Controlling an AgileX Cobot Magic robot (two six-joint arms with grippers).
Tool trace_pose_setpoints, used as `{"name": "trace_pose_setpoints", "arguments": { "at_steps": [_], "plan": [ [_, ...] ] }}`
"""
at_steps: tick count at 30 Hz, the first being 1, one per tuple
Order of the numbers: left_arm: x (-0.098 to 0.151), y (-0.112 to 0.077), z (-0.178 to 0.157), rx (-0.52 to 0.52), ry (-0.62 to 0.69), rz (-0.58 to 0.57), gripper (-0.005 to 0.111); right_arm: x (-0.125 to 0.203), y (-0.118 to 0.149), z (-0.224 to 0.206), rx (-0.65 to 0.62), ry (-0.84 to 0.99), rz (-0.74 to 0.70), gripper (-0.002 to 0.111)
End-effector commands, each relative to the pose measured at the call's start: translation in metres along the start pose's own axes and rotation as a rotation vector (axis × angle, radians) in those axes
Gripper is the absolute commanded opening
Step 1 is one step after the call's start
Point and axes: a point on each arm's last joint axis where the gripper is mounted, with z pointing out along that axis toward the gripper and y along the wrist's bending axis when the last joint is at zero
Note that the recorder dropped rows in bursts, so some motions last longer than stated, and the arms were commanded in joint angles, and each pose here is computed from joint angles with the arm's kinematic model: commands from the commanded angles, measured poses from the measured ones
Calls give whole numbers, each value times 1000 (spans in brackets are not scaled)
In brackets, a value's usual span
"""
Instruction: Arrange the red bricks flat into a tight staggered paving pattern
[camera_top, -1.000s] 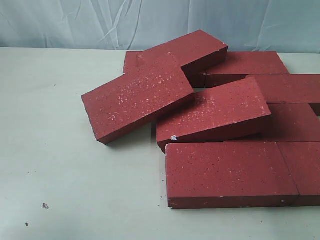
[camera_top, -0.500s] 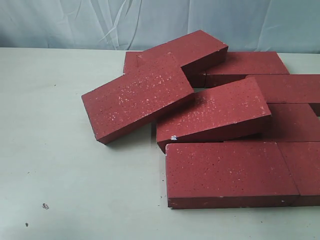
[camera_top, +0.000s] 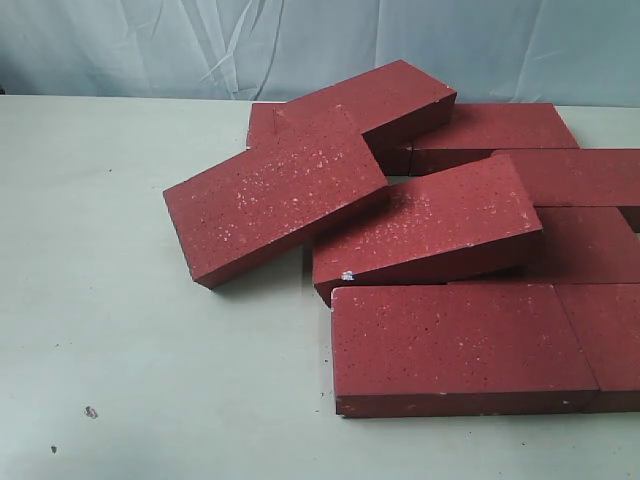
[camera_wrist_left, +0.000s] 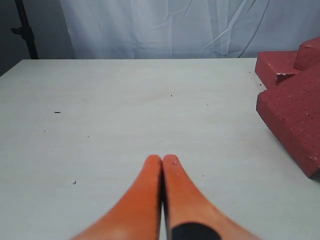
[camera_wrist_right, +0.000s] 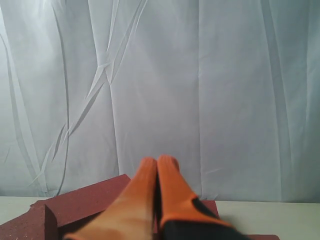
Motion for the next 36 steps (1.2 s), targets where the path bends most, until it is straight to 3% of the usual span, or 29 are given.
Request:
{"name": "trace_pose_setpoints", "arguments": {
  "at_steps": [1,20,36],
  "plan": [
    [0,0,0,1,-12,-7,0,1,-1,6,7,30,-7,-1],
    [0,0,0,1,-12,-7,0,9,1,99,13,698,23,-1],
    [0,0,0,1,-12,-7,0,87,-5,170,34,996,26,-1]
  ]
}}
